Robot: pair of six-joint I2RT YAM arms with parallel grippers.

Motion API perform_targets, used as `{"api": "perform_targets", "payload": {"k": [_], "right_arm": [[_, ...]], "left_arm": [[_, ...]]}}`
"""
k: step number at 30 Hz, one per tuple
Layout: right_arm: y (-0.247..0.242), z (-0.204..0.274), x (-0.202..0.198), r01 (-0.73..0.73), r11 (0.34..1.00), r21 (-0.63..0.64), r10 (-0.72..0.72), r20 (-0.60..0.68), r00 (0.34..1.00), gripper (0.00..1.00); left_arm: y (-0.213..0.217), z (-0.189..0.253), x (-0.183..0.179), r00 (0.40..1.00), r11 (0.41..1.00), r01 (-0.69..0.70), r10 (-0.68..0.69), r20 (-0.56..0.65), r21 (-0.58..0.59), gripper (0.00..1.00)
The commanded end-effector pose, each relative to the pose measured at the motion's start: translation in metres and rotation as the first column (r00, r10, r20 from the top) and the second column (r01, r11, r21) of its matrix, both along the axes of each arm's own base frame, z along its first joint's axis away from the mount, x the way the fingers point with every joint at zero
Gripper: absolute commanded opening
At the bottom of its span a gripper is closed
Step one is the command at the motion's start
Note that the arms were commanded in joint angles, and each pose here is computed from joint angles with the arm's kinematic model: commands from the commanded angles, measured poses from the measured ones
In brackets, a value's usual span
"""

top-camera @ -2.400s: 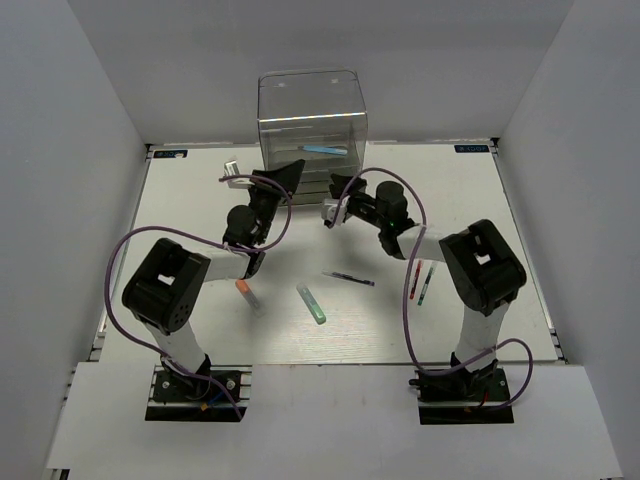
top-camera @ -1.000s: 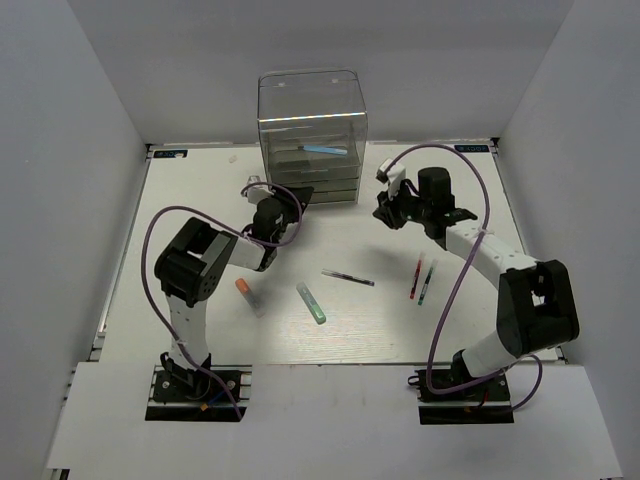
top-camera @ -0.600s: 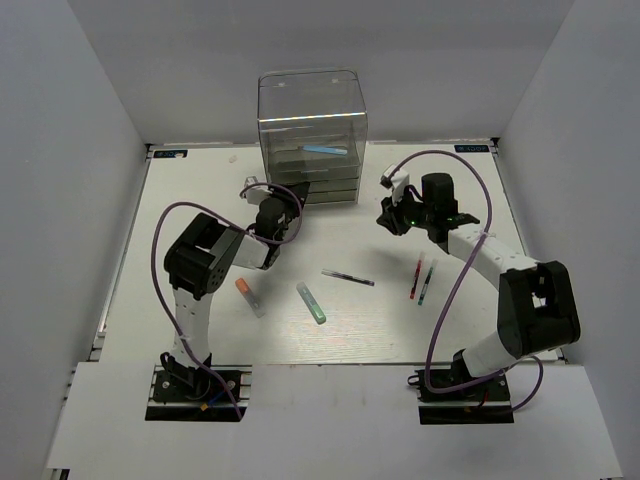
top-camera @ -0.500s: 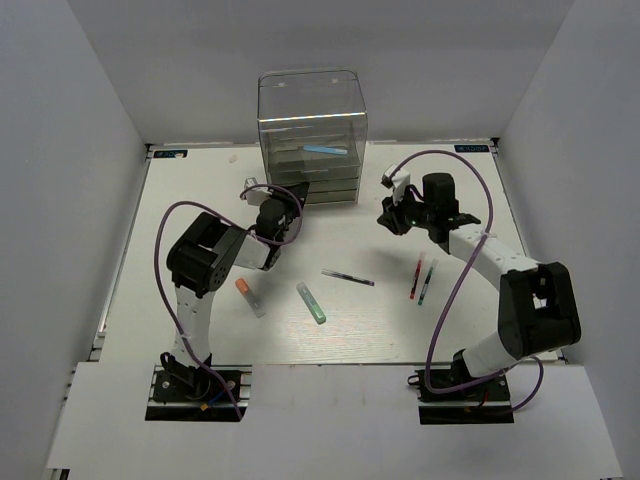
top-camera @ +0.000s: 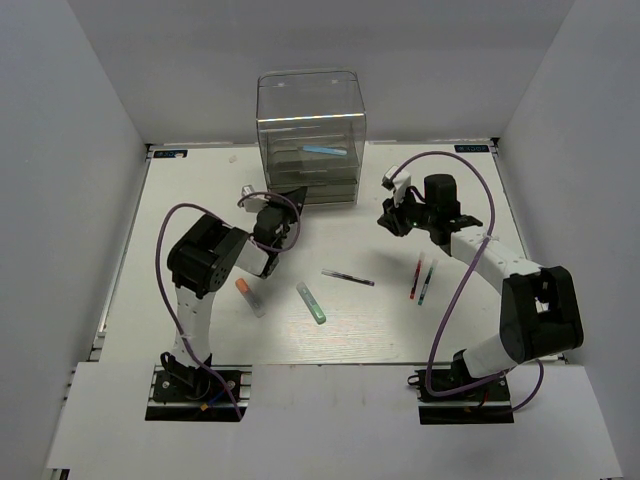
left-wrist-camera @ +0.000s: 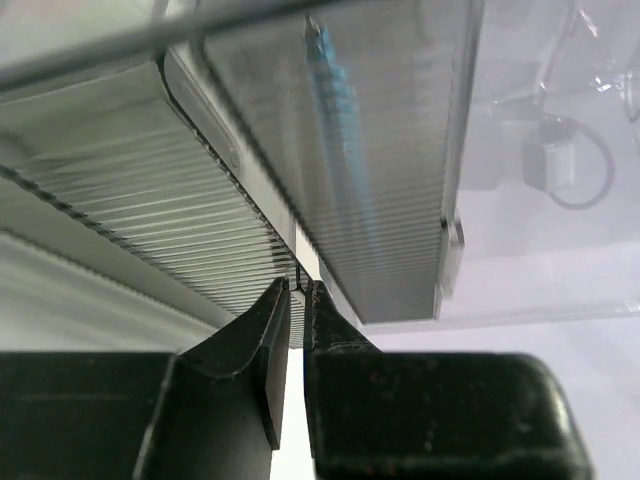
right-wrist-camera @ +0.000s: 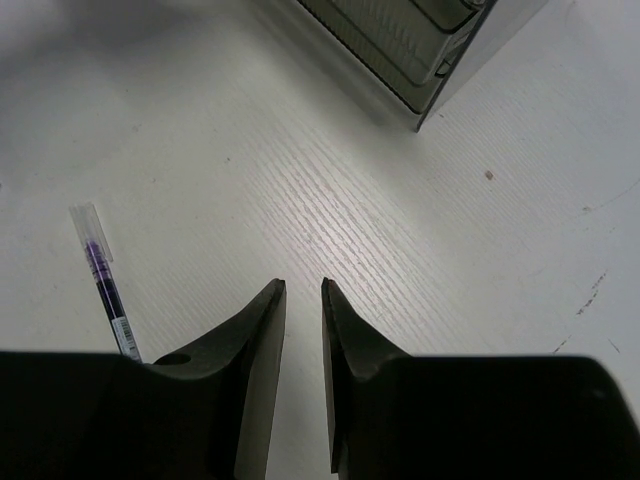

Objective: Sort the stationery into containers
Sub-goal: Open the drawer in the storage box.

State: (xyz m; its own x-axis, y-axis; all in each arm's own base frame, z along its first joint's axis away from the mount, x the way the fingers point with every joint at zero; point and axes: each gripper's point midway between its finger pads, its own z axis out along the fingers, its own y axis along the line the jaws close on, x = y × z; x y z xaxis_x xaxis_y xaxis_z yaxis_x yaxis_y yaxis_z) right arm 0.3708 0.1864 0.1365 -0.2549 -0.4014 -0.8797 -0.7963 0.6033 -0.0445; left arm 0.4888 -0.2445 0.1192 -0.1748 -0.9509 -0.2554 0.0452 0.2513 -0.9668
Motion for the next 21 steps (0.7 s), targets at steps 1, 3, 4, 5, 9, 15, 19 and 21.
{"api": "perform_targets", "payload": {"k": [1,3,4,5,9,15,19,21], "right_arm": [[0.001,0.009,-0.004,-0.023,1.0,0.016,0.023,0.034,0.999,0.27],[0.0,0.007,-0.004,-0.026,1.0,0.013,0.026,0.029,0.999,0.28],[0.001,0.009,-0.005,-0.03,0.999,0.016,0.03,0.032,0.999,0.28],[0.002,0.007,-0.006,-0.035,0.999,0.015,0.035,0.028,0.999,0.28],[0.002,0.007,-0.006,-0.041,0.999,0.018,0.04,0.025,0.999,0.3],[0.005,0.009,-0.009,-0.058,0.998,0.023,0.057,0.021,0.998,0.36],[0.007,0.006,-0.014,-0.089,0.996,0.013,0.088,0.015,0.996,0.44],[0.007,0.006,-0.015,-0.096,0.995,0.013,0.096,0.016,0.995,0.46]], "left_arm": [[0.009,0.012,-0.013,1.0,1.0,-0.012,0.012,0.028,-0.002,0.04],[0.008,0.016,-0.024,0.999,1.0,0.008,-0.008,0.036,-0.006,0.04],[0.009,0.014,-0.027,0.999,1.0,0.009,-0.008,0.036,-0.006,0.04],[0.011,0.013,-0.031,0.999,1.0,0.009,-0.008,0.031,-0.003,0.04],[0.004,0.021,-0.041,0.999,0.999,0.036,-0.036,0.039,-0.007,0.04],[0.004,0.023,-0.049,0.999,0.999,0.045,-0.045,0.011,-0.003,0.07],[0.004,0.016,-0.051,0.999,0.999,0.046,-0.045,-0.029,0.018,0.31],[0.004,0.017,-0.053,0.998,0.998,0.055,-0.054,-0.044,0.026,0.46]]}}
